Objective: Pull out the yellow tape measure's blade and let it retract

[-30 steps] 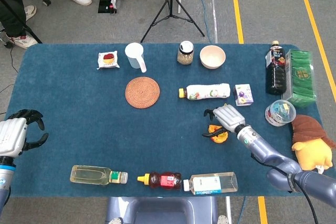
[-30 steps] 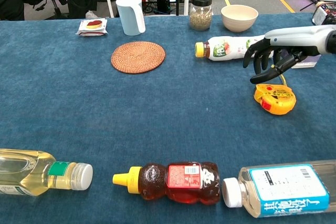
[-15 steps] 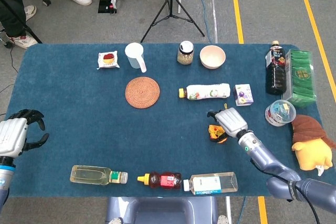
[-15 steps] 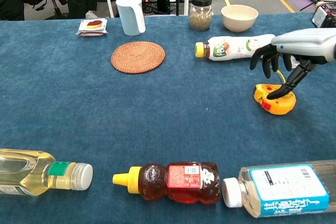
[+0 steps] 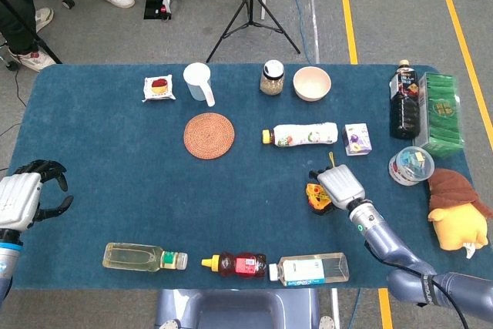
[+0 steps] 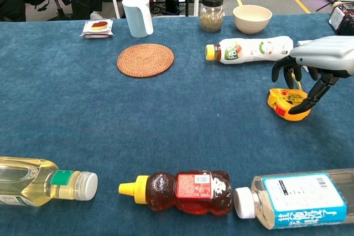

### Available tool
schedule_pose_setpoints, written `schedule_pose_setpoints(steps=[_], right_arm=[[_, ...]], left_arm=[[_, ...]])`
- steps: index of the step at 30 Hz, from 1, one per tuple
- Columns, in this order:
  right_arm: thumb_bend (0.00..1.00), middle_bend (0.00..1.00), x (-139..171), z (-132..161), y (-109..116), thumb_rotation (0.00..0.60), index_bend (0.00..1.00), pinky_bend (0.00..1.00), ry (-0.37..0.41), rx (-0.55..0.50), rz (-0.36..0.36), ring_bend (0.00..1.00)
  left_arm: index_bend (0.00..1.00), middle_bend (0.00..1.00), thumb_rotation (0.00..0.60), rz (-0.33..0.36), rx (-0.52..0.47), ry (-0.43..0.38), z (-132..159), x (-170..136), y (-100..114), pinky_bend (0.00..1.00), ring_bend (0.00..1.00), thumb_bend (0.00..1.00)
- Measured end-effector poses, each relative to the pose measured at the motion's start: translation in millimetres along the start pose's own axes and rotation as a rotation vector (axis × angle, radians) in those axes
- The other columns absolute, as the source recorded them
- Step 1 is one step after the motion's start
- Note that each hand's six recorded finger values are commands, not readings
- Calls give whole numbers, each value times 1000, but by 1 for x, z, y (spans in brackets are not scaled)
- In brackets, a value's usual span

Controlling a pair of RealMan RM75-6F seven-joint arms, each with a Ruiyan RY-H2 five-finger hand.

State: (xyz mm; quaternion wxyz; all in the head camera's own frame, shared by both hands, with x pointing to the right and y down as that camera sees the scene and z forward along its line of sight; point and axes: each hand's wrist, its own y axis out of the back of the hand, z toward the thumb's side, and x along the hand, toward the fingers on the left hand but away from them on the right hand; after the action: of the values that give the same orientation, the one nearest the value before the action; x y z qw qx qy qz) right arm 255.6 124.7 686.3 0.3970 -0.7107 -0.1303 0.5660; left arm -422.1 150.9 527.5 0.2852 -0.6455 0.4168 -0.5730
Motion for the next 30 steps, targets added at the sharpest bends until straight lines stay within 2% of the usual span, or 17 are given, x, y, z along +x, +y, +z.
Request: schedule_pose_setpoints(steps=[30], right_arm=[[108, 427, -12, -8, -18, 382, 343, 460, -78, 56, 43, 393]], left_arm=[[564, 349, 600, -15, -20, -16, -5, 0, -1, 264, 225, 268]])
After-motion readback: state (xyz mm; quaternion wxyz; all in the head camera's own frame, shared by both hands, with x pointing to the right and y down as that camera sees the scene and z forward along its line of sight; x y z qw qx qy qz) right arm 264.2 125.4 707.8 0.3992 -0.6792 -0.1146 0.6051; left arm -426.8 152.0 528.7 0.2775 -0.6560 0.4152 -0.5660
